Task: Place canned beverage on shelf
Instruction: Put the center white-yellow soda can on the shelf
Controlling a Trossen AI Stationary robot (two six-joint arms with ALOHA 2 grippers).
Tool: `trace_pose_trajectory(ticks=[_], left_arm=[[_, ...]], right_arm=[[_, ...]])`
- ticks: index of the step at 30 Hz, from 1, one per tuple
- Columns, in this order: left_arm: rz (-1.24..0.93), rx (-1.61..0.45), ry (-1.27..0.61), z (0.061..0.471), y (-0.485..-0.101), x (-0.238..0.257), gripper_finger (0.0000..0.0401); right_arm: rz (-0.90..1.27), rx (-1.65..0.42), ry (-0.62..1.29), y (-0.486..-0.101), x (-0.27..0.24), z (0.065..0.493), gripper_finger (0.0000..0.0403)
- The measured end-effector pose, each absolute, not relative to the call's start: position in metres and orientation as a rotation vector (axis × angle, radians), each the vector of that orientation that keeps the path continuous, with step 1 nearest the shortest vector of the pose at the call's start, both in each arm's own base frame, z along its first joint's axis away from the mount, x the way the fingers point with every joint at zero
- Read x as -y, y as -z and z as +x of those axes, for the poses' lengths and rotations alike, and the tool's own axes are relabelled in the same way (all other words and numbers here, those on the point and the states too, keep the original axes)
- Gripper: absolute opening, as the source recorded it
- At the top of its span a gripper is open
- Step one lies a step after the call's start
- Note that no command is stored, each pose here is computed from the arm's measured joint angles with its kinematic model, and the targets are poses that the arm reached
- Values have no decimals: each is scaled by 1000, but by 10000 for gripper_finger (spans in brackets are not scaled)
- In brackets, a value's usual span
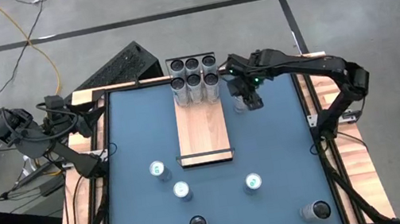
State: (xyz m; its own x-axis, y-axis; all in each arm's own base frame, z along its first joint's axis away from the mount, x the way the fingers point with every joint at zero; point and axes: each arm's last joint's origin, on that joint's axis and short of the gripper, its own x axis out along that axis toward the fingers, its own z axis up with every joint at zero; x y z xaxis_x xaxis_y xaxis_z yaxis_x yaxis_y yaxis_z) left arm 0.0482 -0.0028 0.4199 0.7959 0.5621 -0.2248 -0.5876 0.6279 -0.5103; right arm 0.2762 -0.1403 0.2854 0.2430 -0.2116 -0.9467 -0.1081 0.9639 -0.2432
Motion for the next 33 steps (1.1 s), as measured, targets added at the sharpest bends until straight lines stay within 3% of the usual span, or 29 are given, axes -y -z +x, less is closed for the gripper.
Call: trace_pose_trajectory(ticks=[7, 24, 33], left_arm=[[-606, -43, -660, 48, -420, 3, 309], [-616, -4, -690, 49, -421, 3, 309], [-613, -3, -691, 49, -421, 3, 309]], right_arm=[[-89, -1349, 213, -277, 148, 276, 293], [595, -1228, 820, -273, 149, 273, 275], [561, -1247, 767, -272, 152, 271, 275]])
